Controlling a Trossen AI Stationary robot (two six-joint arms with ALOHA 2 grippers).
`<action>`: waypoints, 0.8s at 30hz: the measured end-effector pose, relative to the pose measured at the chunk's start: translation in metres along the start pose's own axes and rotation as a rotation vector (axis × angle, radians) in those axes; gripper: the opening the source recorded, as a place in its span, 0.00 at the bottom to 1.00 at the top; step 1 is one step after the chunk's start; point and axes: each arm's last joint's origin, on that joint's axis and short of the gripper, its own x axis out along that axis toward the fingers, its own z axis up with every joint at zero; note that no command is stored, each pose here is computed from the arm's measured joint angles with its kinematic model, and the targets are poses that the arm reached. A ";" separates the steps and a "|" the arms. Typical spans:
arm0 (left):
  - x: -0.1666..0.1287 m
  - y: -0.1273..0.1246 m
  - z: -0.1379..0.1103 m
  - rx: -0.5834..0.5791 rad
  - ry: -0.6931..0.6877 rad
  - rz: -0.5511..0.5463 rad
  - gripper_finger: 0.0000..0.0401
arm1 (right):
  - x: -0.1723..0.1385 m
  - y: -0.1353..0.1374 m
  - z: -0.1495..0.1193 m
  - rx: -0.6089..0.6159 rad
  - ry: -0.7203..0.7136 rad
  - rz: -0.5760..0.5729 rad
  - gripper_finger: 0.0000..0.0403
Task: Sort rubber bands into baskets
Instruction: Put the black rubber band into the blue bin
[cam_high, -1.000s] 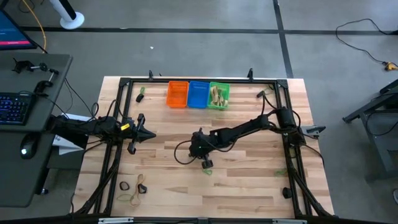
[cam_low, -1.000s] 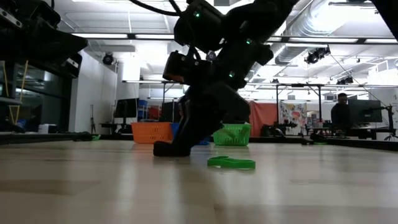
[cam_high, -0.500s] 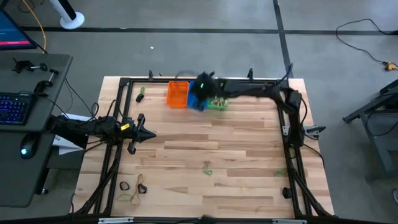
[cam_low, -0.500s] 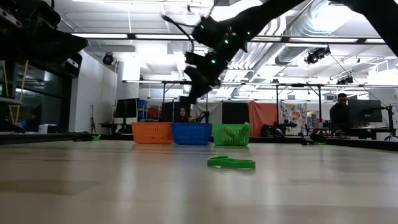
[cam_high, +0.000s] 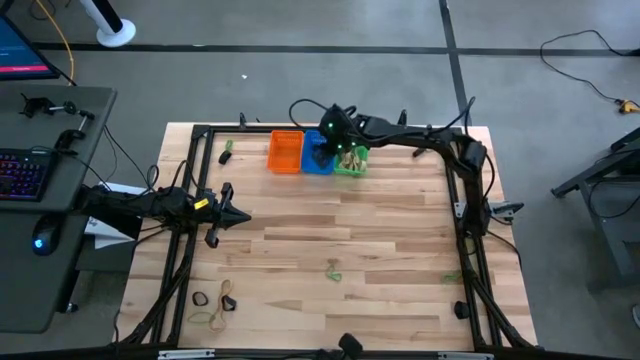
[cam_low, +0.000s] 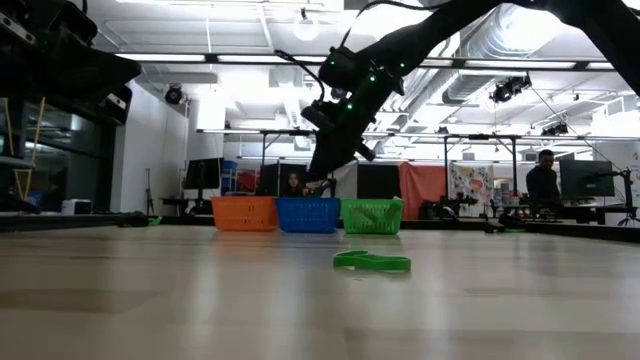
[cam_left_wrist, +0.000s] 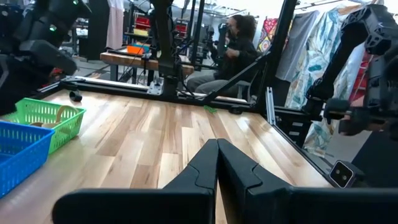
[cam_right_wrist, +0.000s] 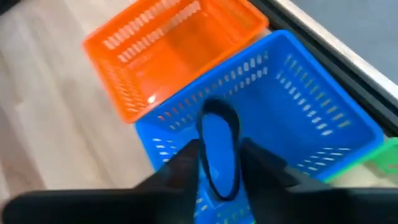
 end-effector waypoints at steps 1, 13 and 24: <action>0.000 0.000 0.000 0.000 0.000 0.000 0.00 | 0.000 -0.001 0.001 0.013 -0.011 -0.024 0.33; 0.000 0.000 0.000 0.000 0.000 0.000 0.00 | -0.036 -0.005 0.003 0.042 0.159 -0.053 0.62; 0.000 0.000 0.000 0.000 0.000 0.000 0.00 | -0.128 -0.104 -0.097 0.596 0.151 -0.446 0.63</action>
